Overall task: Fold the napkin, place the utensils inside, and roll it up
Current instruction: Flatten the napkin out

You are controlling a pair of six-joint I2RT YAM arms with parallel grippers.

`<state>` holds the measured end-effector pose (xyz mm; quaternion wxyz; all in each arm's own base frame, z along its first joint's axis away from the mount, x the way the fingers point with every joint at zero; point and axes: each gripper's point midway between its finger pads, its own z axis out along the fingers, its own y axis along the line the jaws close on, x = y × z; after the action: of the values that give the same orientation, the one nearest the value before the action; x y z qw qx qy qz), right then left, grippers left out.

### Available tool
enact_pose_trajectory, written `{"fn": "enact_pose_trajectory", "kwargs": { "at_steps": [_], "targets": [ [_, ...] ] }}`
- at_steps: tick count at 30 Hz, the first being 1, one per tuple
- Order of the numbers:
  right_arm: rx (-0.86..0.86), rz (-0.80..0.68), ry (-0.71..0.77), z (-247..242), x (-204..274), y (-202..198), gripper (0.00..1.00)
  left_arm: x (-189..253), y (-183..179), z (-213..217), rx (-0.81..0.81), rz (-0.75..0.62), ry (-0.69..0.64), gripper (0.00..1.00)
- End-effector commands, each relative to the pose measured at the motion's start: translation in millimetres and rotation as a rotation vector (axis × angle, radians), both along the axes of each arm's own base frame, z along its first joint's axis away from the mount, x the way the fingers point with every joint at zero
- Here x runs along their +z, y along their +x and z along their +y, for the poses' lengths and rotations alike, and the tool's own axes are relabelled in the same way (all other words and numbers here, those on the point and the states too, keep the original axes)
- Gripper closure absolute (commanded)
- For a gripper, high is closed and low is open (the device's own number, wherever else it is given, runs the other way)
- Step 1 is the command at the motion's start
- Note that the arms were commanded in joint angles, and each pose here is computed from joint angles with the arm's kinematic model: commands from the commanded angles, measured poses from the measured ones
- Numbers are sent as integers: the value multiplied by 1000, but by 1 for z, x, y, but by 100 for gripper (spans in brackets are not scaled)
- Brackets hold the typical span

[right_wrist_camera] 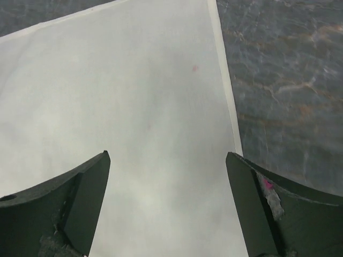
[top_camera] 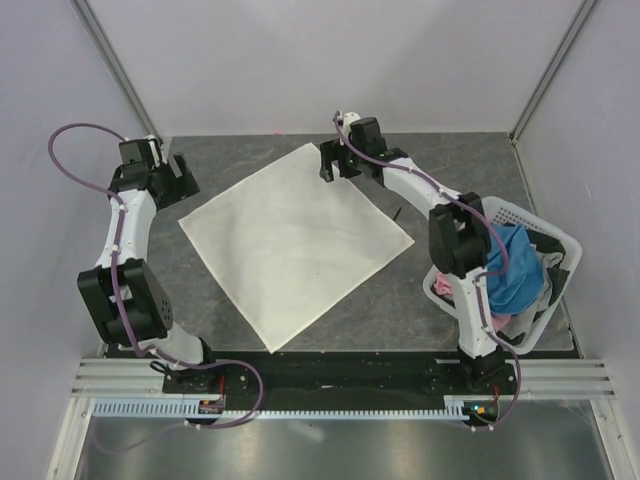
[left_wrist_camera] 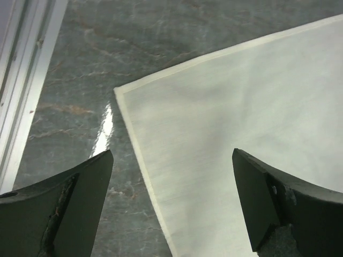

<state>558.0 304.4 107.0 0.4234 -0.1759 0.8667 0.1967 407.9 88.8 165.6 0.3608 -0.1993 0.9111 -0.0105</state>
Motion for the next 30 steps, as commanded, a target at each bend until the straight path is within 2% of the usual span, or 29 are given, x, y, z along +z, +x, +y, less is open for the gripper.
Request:
{"fn": "enact_pose_trajectory", "kwargs": {
  "at_steps": [1,2,4,10,16,20,30],
  "targets": [
    [-31,-204,116,-16,141,-37,2,33,3,-50,-146,-147,-63,0],
    [-62,-152,83,-28,119,-49,2,31,1,-58,-170,-142,-59,0],
    [-115,-118,79,-45,125,-69,2,22,-7,-84,-247,-120,-57,0],
    [-294,152,-48,-134,49,-121,10,38,-28,-127,-370,-163,-114,0],
    [-406,328,-160,-200,-6,-160,30,56,-35,-133,-392,-217,-103,0],
    [-420,417,-211,-214,-30,-183,42,62,-38,-133,-394,-234,-98,0],
    [-431,501,-254,-219,-59,-199,52,73,-43,-137,-414,-265,-109,0]
  ]
}}
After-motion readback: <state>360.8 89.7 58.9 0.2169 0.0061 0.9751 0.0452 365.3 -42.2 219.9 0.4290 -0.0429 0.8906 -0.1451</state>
